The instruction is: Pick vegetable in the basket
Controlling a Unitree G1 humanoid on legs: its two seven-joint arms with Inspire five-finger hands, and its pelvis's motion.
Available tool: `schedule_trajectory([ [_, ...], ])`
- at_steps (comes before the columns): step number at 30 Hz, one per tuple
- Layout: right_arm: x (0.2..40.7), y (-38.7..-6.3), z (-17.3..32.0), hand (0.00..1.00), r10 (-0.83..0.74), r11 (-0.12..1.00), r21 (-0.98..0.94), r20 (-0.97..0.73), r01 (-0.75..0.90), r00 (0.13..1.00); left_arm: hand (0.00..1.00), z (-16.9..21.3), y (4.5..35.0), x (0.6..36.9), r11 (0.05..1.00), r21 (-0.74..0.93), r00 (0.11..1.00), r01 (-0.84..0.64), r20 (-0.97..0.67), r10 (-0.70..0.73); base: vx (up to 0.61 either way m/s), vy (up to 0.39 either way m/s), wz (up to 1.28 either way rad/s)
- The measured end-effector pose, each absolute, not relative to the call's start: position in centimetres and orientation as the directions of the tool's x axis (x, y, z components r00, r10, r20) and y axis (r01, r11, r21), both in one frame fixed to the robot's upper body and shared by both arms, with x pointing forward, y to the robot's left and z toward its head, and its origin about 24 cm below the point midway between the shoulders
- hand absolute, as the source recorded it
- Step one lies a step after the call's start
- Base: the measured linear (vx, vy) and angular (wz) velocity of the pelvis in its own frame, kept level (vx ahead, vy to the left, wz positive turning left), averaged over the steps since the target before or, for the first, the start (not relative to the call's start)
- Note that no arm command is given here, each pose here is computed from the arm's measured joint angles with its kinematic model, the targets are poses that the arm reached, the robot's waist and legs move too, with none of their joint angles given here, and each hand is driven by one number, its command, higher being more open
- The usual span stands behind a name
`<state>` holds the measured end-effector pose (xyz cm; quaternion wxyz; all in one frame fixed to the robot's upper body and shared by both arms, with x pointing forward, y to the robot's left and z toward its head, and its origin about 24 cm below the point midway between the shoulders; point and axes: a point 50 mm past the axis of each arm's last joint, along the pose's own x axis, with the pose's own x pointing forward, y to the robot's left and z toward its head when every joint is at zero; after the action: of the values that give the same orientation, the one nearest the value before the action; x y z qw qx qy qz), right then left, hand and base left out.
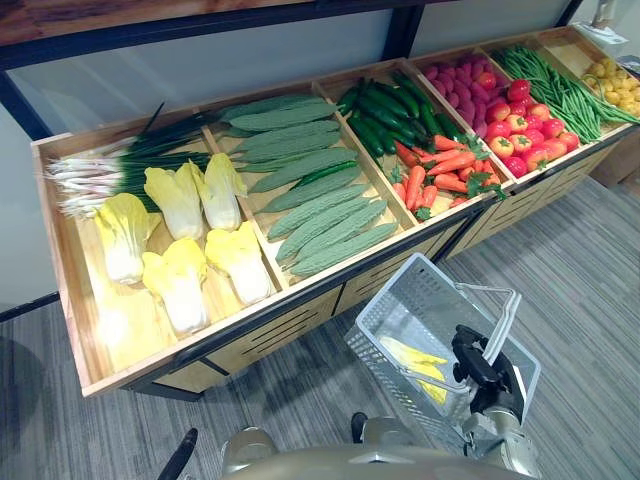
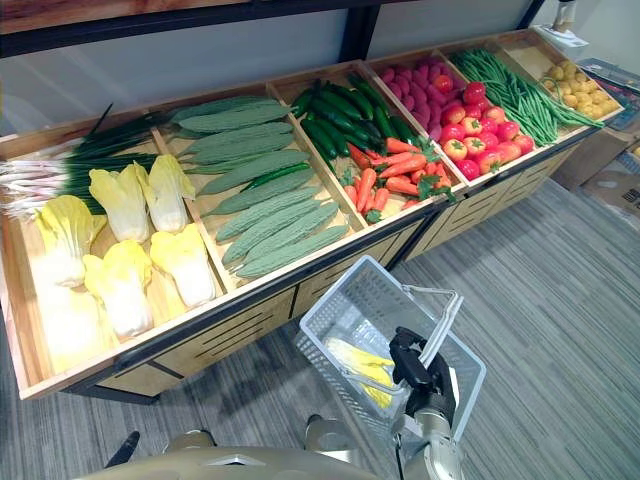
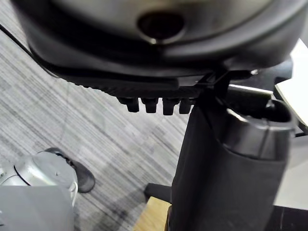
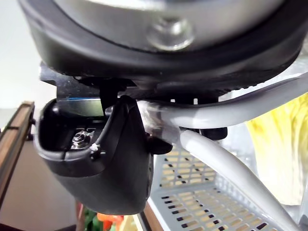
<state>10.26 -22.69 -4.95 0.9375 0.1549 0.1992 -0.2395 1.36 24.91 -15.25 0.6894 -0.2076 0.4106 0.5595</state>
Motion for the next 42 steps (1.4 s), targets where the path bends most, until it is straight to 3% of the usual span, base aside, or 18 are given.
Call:
schedule_trajectory([
  [9,8.8,-22.9,-5.1,0.0,-0.421,0.813,0.185,-0.47,0.553,0.776,1.0,-14.9,25.8,1.9,0.382,0.237,0.069,-0.893,-0.768,0.637,-0.03,0.1,-0.33],
  [14,9.5,-22.7,-2.8,0.0,-0.441,0.81,0.221,-0.38,0.543,0.813,1.0,-14.0,25.4,6.1,0.52,0.179,0.242,-0.835,-0.729,0.64,-0.09,0.103,-1.08],
  [19,10.2,-22.9,-2.5,0.0,-0.451,0.808,0.227,-0.354,0.543,0.819,1.0,-13.7,25.9,7.2,0.534,0.174,0.266,-0.827,-0.717,0.644,-0.09,0.046,-0.69],
  [23,13.2,-22.7,-2.7,0.0,-0.403,0.84,0.242,-0.323,0.486,0.856,1.0,-13.3,27.2,5.8,0.503,0.199,0.241,-0.841,-0.694,0.678,-0.05,-0.094,-0.95],
  [29,16.6,-23.5,-2.4,0.0,-0.339,0.901,0.173,-0.289,0.397,0.895,1.0,-13.8,26.5,5.1,0.431,0.165,0.196,-0.887,-0.711,0.676,0.0,-0.19,-0.8],
  [35,14.7,-23.6,-2.2,0.0,-0.319,0.912,0.163,-0.297,0.377,0.9,1.0,-15.6,23.8,2.4,0.403,0.191,0.086,-0.895,-0.813,0.576,0.07,-0.193,-0.23],
  [42,12.9,-23.8,-2.4,0.0,-0.383,0.873,0.187,-0.311,0.451,0.87,1.0,-15.6,23.7,3.1,0.449,0.167,0.131,-0.878,-0.818,0.56,0.02,-0.011,-0.22],
])
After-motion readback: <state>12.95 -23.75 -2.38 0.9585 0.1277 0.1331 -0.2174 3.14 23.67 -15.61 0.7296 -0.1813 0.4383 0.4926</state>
